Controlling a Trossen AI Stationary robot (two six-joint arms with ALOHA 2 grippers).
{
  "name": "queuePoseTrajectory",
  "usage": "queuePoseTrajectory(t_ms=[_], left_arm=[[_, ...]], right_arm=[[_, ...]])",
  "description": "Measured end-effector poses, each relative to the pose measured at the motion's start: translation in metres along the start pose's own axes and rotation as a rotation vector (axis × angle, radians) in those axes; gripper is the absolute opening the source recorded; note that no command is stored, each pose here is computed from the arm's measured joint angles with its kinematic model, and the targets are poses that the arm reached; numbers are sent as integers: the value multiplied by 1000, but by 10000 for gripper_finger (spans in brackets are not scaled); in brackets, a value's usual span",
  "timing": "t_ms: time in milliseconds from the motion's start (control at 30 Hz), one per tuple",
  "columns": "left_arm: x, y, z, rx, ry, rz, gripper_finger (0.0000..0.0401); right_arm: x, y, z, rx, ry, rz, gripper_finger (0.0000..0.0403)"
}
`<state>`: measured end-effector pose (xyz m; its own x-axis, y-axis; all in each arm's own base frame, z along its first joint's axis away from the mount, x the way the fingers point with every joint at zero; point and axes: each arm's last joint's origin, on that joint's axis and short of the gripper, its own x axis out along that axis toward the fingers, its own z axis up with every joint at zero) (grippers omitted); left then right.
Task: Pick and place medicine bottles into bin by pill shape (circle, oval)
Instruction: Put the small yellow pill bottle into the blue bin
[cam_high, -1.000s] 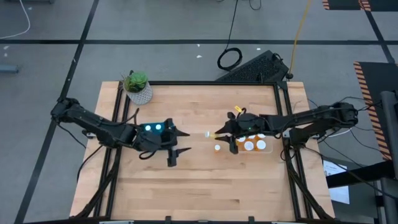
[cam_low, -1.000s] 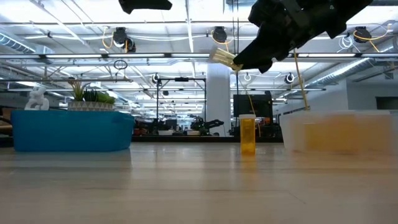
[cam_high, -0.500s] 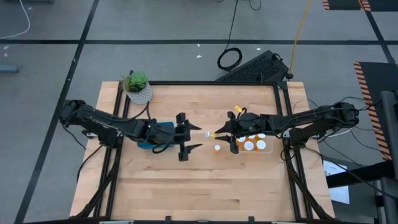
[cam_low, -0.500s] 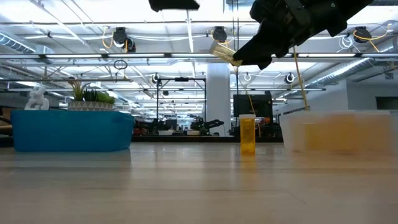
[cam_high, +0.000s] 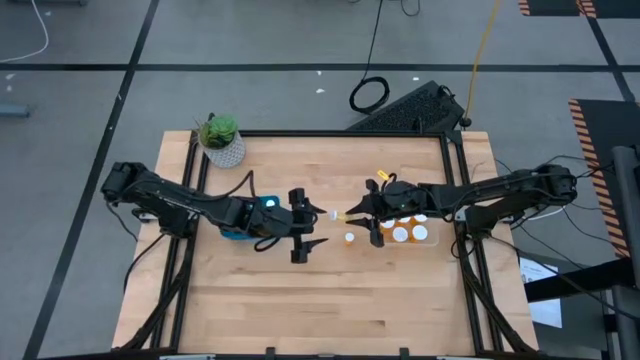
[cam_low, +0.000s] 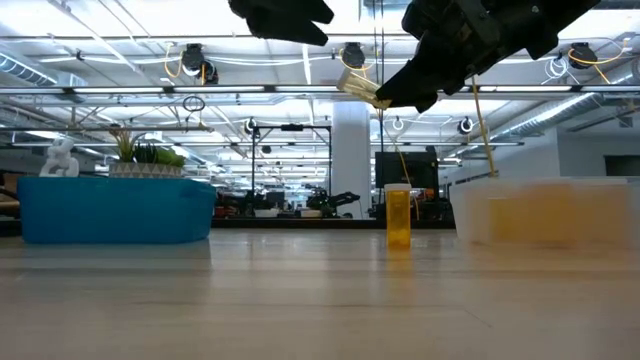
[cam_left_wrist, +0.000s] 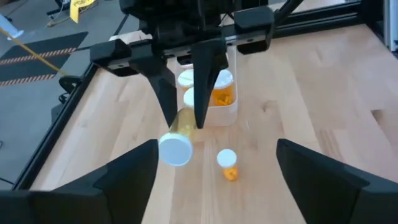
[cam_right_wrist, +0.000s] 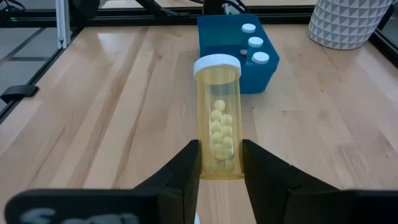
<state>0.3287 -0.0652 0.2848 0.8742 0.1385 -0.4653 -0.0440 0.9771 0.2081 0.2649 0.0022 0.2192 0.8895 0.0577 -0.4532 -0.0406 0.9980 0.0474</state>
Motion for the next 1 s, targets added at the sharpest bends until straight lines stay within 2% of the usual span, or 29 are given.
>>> queuePoseTrajectory(t_ms=[267,500,733,900,1000], left_arm=[[6,9,-12,-16,27,32,351],[17,11,-18,-28,-23,2,351],[43,7,-27,19,-52,-15,351],[44,9,-27,25,-48,-1,351],[44,9,-27,24,-52,1,337]], right_arm=[[0,0,0,-3,0,0,100],[0,0,0,-3,-1,-1,100],[0,0,2,-4,-15,-1,100],[0,0,2,-8,-16,-2,100],[0,0,2,-11,-15,-2,100]])
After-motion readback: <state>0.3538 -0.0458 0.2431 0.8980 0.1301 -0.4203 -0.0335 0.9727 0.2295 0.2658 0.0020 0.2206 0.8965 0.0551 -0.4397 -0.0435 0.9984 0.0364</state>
